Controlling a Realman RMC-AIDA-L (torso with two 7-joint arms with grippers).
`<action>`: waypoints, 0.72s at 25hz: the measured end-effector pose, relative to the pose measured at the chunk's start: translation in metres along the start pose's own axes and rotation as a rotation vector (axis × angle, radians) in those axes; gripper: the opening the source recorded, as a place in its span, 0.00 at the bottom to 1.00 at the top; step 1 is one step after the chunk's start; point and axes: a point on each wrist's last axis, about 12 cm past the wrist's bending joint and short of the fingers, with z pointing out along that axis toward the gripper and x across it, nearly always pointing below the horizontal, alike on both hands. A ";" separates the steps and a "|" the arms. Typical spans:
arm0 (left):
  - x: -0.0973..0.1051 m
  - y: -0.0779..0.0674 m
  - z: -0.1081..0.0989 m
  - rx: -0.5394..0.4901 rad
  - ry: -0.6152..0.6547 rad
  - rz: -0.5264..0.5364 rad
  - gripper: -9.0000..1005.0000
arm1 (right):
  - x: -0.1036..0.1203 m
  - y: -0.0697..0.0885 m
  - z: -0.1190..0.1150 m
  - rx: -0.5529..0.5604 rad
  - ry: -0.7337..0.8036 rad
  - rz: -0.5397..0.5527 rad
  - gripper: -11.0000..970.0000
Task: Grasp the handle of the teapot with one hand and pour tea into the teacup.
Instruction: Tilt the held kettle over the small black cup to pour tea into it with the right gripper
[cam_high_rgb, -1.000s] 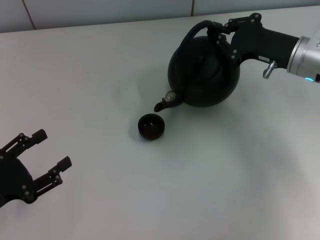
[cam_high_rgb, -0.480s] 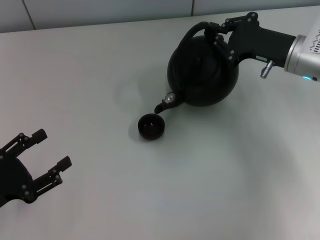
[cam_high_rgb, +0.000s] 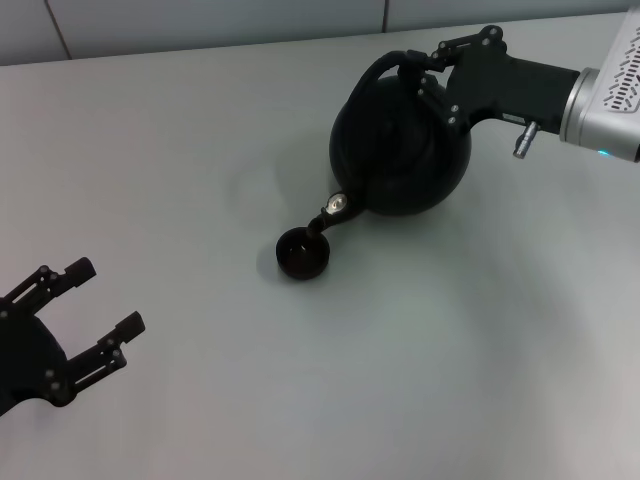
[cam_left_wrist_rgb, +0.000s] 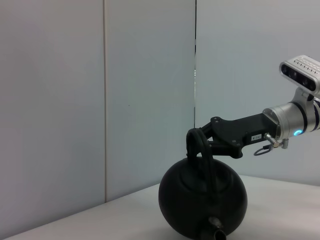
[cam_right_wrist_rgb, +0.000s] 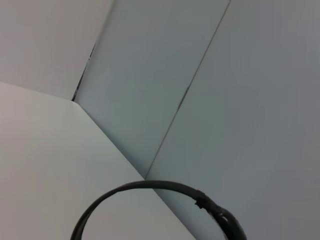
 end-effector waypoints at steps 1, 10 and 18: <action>0.000 0.000 0.000 -0.001 -0.002 -0.001 0.79 | 0.000 0.000 0.000 0.000 0.000 0.000 0.11; 0.000 -0.001 0.000 -0.007 -0.011 -0.001 0.79 | -0.003 -0.003 0.001 -0.003 0.000 -0.040 0.11; 0.000 -0.001 0.000 -0.008 -0.012 0.000 0.79 | -0.004 -0.002 0.003 -0.014 0.006 -0.065 0.11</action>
